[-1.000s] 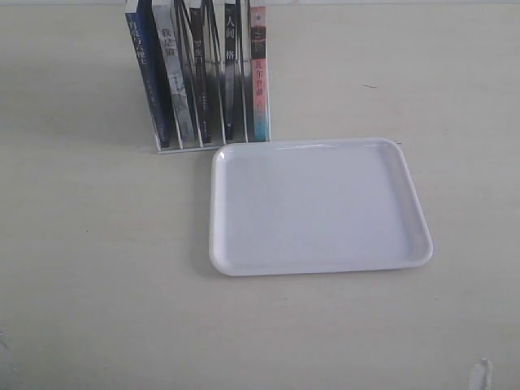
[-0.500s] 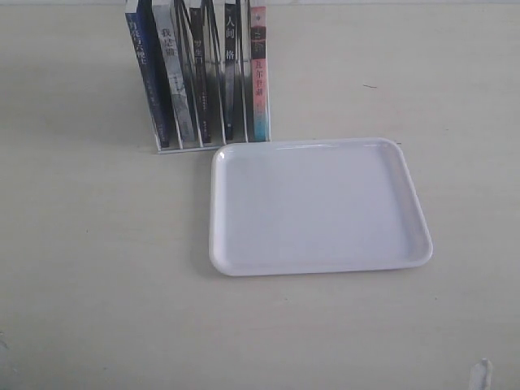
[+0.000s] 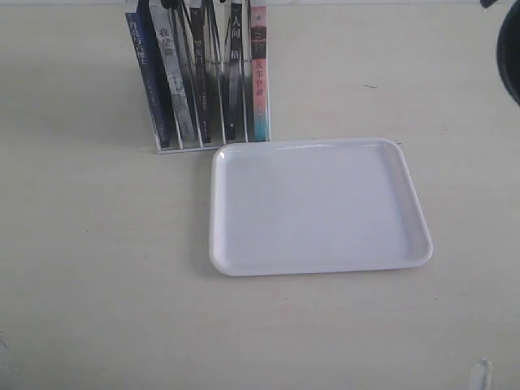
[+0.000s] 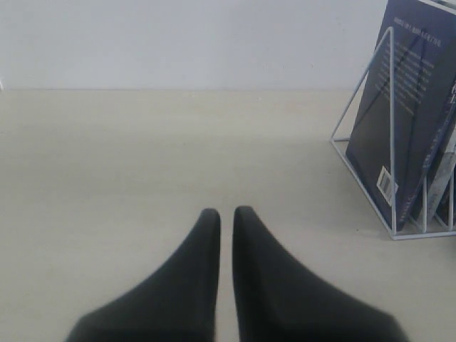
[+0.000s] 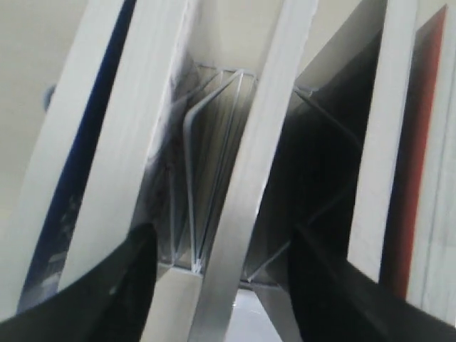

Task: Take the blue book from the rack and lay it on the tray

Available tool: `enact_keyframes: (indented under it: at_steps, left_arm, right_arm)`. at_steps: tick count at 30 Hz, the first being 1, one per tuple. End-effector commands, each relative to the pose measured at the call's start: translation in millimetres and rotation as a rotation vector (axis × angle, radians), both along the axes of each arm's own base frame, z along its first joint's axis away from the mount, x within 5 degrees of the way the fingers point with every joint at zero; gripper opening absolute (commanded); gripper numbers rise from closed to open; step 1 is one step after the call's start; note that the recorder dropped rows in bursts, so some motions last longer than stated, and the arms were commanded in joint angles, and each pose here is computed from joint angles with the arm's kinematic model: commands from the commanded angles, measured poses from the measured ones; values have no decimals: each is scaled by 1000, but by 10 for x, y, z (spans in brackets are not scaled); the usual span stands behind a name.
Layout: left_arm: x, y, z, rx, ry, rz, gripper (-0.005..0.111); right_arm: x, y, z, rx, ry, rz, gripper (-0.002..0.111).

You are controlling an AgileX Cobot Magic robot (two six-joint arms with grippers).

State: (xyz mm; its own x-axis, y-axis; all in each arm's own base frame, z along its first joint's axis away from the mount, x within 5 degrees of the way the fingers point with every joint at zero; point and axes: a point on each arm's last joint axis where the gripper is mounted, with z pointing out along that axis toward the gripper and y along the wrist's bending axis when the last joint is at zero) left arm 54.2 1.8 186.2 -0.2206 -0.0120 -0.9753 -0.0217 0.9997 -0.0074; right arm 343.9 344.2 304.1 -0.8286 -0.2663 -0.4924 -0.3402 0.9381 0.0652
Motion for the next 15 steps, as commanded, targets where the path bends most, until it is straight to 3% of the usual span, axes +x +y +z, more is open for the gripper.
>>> enact_keyframes:
  at_steps: [1,2,4,5,6,11,15]
  left_arm:
    - [1,-5,-6,4,-4,-11,6]
    - [1,-5,-6,4,-4,-11,6]
    - [1,-5,-6,4,-4,-11,6]
    - [1,-5,-6,4,-4,-11,6]
    - [1,-5,-6,4,-4,-11,6]
    - [1,-5,-6,4,-4,-11,6]
    - [1,-5,-6,4,-4,-11,6]
  right_arm:
    - [41,-29,-17,-5,-1,-15,53]
    - [41,-29,-17,-5,-1,-15,50]
    - [41,-29,-17,-5,-1,-15,26]
    - [41,-29,-17,-5,-1,-15,9]
    - [41,-29,-17,-5,-1,-15,1]
    - [34,-65,67,-16,-32,-7,0]
    - [-48,-164,400,29,-99,3,0]
